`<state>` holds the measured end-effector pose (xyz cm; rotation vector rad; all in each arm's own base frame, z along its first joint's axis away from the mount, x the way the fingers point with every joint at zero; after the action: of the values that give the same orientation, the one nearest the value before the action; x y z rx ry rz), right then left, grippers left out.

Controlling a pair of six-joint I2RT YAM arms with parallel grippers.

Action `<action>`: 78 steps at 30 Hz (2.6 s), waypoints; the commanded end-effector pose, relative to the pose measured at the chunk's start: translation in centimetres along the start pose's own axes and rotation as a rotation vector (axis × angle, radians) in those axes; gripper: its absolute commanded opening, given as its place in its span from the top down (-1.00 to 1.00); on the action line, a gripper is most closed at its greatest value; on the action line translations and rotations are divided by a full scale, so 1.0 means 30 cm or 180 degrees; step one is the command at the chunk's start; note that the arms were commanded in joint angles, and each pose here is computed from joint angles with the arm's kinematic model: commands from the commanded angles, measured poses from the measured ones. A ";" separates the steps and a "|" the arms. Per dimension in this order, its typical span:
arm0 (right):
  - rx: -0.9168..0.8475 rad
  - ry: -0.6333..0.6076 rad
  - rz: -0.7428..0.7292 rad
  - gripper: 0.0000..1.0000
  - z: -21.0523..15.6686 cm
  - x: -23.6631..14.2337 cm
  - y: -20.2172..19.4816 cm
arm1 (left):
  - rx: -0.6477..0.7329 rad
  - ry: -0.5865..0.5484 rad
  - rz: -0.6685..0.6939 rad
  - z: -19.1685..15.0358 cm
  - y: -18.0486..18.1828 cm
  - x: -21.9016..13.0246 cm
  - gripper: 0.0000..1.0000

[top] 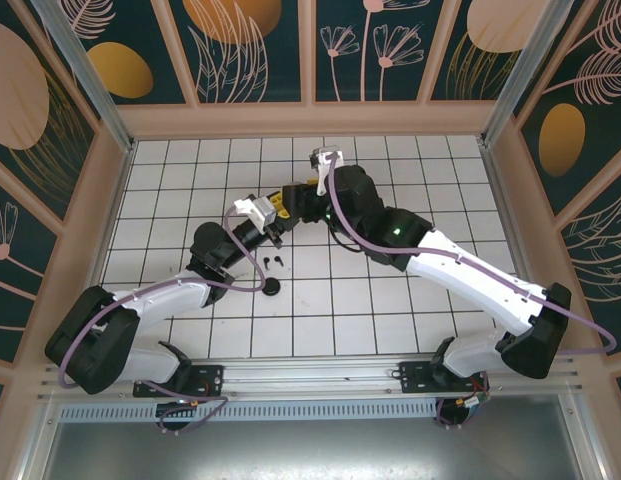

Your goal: Insert wireless bluetooth earbuds into charging case

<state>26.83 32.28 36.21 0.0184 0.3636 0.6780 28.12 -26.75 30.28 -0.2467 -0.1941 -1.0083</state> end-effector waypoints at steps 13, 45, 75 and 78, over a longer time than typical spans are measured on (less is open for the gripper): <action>0.0242 0.0116 0.0197 -0.03 0.127 -0.026 -0.096 | -0.0033 0.0019 -0.0228 -0.001 -0.033 0.016 1.00; 0.0796 0.0288 -0.0437 0.49 -0.079 -0.144 -0.331 | -0.0389 0.0193 -0.0050 -0.077 0.013 0.037 1.00; 0.0847 0.0495 -0.1151 -0.15 -0.448 -0.183 -0.554 | -0.3235 0.2201 0.1701 -0.858 0.246 0.287 1.00; 0.0837 0.0491 -0.1111 -0.15 -0.446 -0.180 -0.548 | -0.3285 0.2209 0.1747 -0.875 0.244 0.289 0.98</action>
<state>28.45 14.60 22.61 0.1478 0.6240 0.2554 39.87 -37.29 7.31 -0.7834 0.9818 -0.5525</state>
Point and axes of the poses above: each hand's point on the last joint's axis, 136 mm out from that joint toward the fingers, its own x axis out along the fingers, its own y axis along the line the jaws close on, z = x × y, the point moved 2 cm from there along -x, back along the fingers, and after that the axes turned 14 degrees about -x, right-handed, at the moved point
